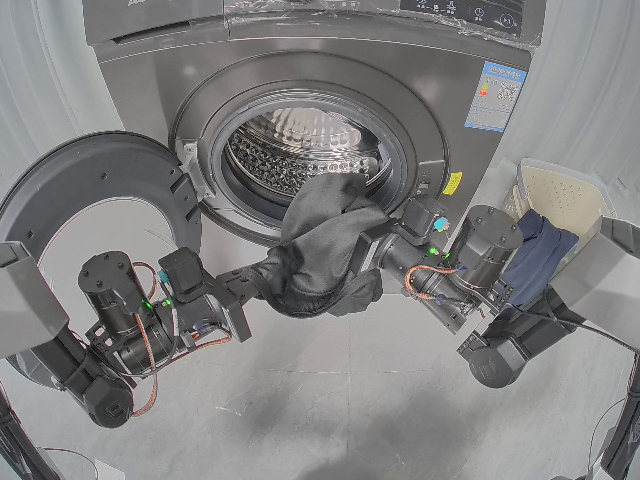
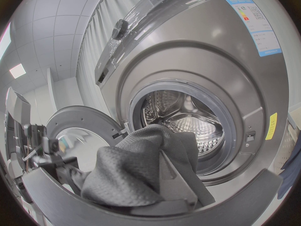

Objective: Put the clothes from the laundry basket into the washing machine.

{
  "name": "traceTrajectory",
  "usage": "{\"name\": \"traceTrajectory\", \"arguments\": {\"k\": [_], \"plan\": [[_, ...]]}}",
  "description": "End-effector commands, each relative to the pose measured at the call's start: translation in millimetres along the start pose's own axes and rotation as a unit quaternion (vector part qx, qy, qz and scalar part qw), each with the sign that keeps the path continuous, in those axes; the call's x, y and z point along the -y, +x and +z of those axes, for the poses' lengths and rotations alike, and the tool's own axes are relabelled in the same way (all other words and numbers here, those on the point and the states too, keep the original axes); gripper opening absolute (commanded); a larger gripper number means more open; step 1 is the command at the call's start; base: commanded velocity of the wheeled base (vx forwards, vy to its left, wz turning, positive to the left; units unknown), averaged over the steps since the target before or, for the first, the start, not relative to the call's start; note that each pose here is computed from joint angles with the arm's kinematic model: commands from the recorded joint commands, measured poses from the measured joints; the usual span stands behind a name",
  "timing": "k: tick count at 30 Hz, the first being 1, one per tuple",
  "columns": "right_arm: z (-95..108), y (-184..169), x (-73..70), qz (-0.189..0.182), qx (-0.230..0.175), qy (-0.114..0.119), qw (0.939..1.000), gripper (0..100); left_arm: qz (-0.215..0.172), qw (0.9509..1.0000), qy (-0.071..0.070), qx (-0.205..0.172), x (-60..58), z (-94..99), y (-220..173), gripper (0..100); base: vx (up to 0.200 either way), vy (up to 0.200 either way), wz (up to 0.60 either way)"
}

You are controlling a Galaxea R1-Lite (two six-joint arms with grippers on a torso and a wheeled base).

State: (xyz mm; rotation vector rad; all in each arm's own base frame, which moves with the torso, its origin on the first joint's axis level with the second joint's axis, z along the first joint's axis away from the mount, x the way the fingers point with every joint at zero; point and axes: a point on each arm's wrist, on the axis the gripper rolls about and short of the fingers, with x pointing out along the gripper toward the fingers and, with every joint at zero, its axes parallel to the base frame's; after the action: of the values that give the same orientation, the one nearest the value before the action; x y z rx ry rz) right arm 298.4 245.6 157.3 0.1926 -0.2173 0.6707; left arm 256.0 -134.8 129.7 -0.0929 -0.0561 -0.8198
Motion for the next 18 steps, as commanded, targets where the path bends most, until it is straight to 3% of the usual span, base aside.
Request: {"name": "traceTrajectory", "arguments": {"k": [1,6,7,13,14,16,18], "plan": [[7,0,-7.3,0.009,0.01,0.003,0.9999,0,0.007,0.9993,-0.011,-0.035,-6.6,-22.2,4,0,0.0,0.0,0.0],[6,0,-7.8,0.01,0.009,0.003,0.9999,0,0.005,0.9991,-0.01,-0.041,-11.1,-24.7,2,0,0.0,0.0,0.0],[6,0,-7.8,0.01,0.009,0.003,0.9999,0,0.005,0.9991,-0.009,-0.041,-11.9,-24.6,2,100,0.0,0.0,0.0],[11,3,-3.1,0.004,0.02,0.001,0.9998,0,0.006,0.9981,-0.017,-0.059,-11.8,-32.8,-2,100,0.0,0.0,0.0],[14,5,-1.0,0.002,0.025,0.0,0.9997,0,-0.001,0.9957,-0.026,-0.089,-8.9,-45.3,-10,100,0.0,0.0,0.0],[15,6,-0.6,0.001,0.026,0.0,0.9997,0,-0.022,0.9932,-0.021,-0.112,-5.4,-55.5,-15,100,0.0,0.0,0.0],[15,7,-0.6,0.001,0.026,0.0,0.9997,0,-0.041,0.9913,-0.004,-0.125,-3.8,-61.2,-18,100,0.0,0.0,0.0]]}}
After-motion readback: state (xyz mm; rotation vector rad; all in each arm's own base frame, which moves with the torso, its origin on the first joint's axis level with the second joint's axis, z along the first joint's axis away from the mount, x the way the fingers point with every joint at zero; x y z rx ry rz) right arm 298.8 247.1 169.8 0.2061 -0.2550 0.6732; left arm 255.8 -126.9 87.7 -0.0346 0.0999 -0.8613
